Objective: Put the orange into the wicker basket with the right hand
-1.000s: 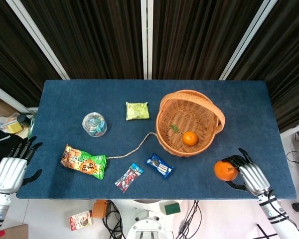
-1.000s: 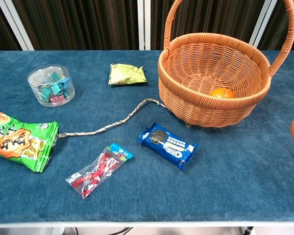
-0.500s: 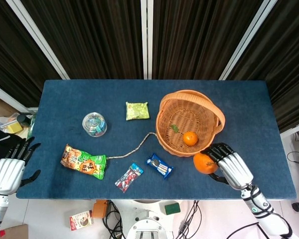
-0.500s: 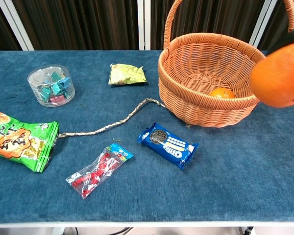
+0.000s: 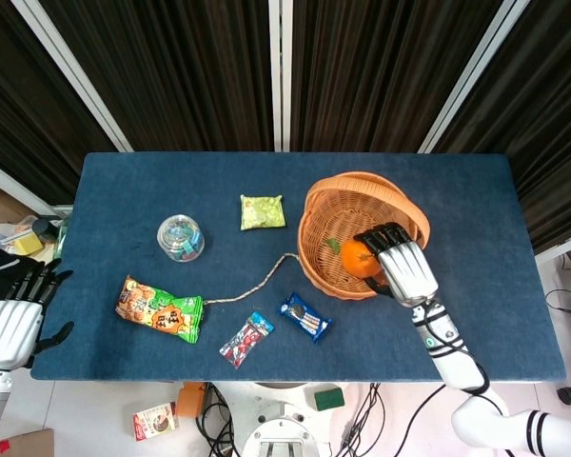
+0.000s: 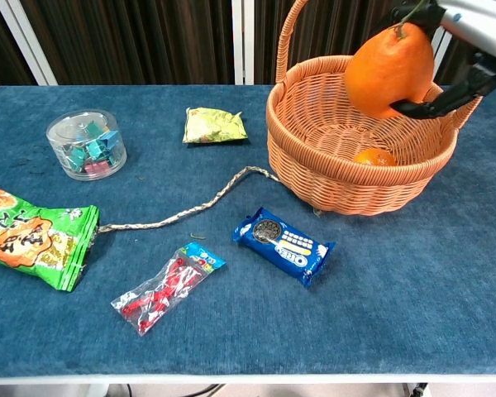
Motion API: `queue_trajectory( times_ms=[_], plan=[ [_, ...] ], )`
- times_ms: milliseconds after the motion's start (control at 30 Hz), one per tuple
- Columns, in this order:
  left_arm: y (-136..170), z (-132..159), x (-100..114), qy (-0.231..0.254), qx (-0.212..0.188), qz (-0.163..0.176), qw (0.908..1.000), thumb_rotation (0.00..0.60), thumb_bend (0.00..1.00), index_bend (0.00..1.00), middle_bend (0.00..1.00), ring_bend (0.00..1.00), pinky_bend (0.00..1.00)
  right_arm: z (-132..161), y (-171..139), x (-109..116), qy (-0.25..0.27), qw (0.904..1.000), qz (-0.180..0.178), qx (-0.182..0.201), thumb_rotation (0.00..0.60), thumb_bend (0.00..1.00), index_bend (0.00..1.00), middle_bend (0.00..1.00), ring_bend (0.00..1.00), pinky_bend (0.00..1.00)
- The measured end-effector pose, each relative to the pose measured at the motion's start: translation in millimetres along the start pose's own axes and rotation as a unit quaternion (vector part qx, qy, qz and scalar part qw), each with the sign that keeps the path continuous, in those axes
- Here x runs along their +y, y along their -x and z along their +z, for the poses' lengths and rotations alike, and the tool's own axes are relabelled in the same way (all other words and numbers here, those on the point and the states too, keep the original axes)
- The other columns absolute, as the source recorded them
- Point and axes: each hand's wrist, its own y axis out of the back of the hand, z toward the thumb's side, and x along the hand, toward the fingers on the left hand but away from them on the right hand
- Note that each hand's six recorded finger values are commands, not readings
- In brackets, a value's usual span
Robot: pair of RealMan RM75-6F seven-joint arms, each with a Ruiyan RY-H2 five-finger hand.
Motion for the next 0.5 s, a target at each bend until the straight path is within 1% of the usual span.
queue_trajectory(
  times_ms=[300,500],
  plan=[
    [-1.4,-1.0,-1.0,0.002,0.000,-0.003,1.0000,0.600,0.22,0.16,0.06,0.01,0.19,-11.8,35.7,-32.4,0.015,0.9970,0.045,-0.061,0.600,0.34,0.34,0.27,0.21,0.20],
    [-2.2,-1.9,-1.4,0.003,0.000,-0.005,1.0000,0.600,0.22,0.16,0.06,0.01,0.18,-17.3,47.3,-47.4,0.020,0.9945,0.059,-0.084,0.600,0.34,0.30,0.24,0.19,0.19]
  ],
)
